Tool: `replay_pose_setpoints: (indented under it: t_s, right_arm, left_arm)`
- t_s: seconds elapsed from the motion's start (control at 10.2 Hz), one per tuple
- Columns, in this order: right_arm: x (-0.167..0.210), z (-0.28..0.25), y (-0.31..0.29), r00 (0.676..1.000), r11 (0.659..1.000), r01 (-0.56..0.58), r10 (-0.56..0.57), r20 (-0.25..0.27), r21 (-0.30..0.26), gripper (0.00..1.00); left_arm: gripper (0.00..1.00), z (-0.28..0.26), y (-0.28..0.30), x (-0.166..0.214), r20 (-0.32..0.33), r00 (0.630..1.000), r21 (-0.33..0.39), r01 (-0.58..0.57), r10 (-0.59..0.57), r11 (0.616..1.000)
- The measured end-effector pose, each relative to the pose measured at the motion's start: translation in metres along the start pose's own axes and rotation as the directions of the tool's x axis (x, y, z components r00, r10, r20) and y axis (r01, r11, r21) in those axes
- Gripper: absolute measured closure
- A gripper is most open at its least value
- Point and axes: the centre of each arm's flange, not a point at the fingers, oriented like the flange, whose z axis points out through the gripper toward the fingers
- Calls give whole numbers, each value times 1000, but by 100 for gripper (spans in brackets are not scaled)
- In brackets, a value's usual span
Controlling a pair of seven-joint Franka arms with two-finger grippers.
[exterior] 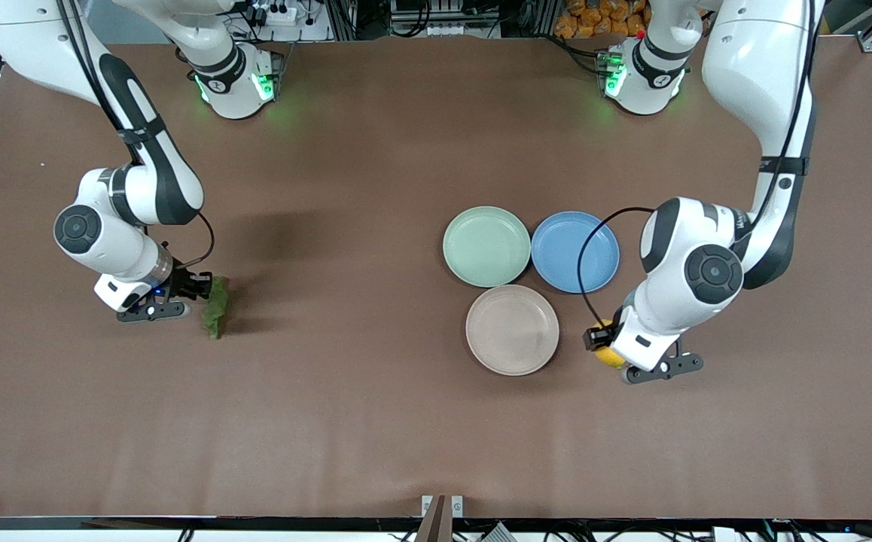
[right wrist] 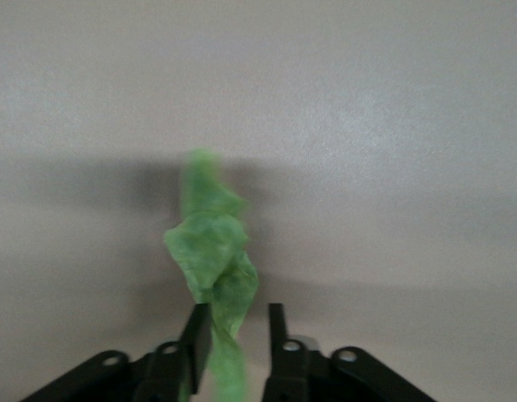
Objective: Pick lemon and lettuce from plates
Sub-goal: 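Open the right gripper to drop the lettuce on the table, then retract the right gripper while the left gripper lowers the lemon to the table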
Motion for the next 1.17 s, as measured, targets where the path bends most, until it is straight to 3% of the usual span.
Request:
replay_pose_setpoints:
  t_s: [0.39, 0.49, 0.88, 1.17]
  right_arm:
    - [9, -99, 12, 999, 1000, -20, 19, -36, -23, 6]
    - [7, -127, 15, 999, 999, -27, 26, -28, -26, 0]
    - [-7, -205, 17, 998, 999, -37, 35, -51, -38, 0]
    - [-19, -248, 14, 998, 998, -39, 36, -55, -43, 0]
  left_arm:
    - [34, -11, -30, -52, 7, 999, 63, -42, 41, 997]
    - [34, -6, -39, -54, 1, 999, 88, -52, 52, 995]
    - [34, 39, -71, -36, -54, 998, 94, -35, 40, 995]
    - [34, 78, -99, -23, -33, 996, 111, -74, 78, 991]
